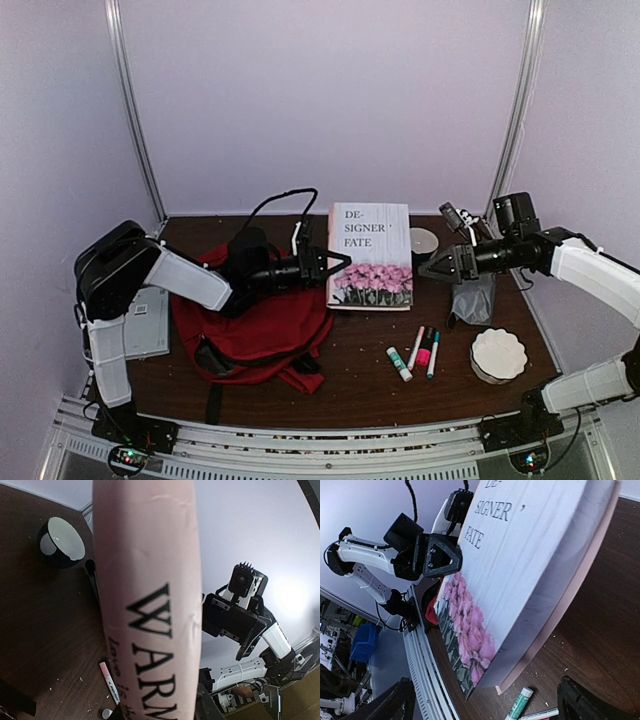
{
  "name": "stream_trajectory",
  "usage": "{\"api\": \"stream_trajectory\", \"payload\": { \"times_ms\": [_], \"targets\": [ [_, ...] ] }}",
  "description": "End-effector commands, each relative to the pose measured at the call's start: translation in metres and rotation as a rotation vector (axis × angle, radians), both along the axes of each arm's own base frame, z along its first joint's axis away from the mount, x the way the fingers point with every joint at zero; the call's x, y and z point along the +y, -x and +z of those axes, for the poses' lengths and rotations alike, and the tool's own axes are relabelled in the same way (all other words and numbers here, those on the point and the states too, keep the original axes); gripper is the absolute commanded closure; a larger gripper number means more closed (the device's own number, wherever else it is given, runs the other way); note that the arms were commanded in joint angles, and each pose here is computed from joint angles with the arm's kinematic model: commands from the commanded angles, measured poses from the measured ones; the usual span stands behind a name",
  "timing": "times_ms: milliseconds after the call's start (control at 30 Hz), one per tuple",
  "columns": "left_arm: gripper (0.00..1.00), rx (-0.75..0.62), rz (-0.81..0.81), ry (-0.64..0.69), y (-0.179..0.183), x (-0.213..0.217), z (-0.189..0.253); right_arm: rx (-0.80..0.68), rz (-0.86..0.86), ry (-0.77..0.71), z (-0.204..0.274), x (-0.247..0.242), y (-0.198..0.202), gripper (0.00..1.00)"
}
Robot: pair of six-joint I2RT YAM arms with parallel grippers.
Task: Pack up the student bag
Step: Pass from the right arm to the left, then pass from the left arm to the right
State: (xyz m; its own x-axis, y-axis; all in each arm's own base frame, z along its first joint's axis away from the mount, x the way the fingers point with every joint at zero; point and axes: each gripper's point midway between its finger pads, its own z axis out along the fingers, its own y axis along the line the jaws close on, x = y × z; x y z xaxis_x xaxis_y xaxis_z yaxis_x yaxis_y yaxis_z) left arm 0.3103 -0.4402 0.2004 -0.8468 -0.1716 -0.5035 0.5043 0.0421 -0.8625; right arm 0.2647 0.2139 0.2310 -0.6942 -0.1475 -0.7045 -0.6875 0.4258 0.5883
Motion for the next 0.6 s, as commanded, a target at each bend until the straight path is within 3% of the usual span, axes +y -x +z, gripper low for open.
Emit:
{"api": "stream_trajectory", "payload": {
  "times_ms": [0, 300, 567],
  "targets": [
    [0.74, -0.155, 0.086, 0.087, -0.005, 0.013, 0.079, -0.019, -0.070, -0.008, 0.020, -0.002, -0.022, 0.00],
    [0.73, -0.218, 0.182, 0.091, -0.007, 0.029, 0.125, 0.097, -0.028, -0.182, 0.055, 0.021, -0.045, 0.00],
    [0.73, -0.229, 0.186, 0.097, -0.007, 0.029, 0.129, 0.141, 0.108, -0.320, 0.068, 0.057, -0.022, 0.02]
  ]
}}
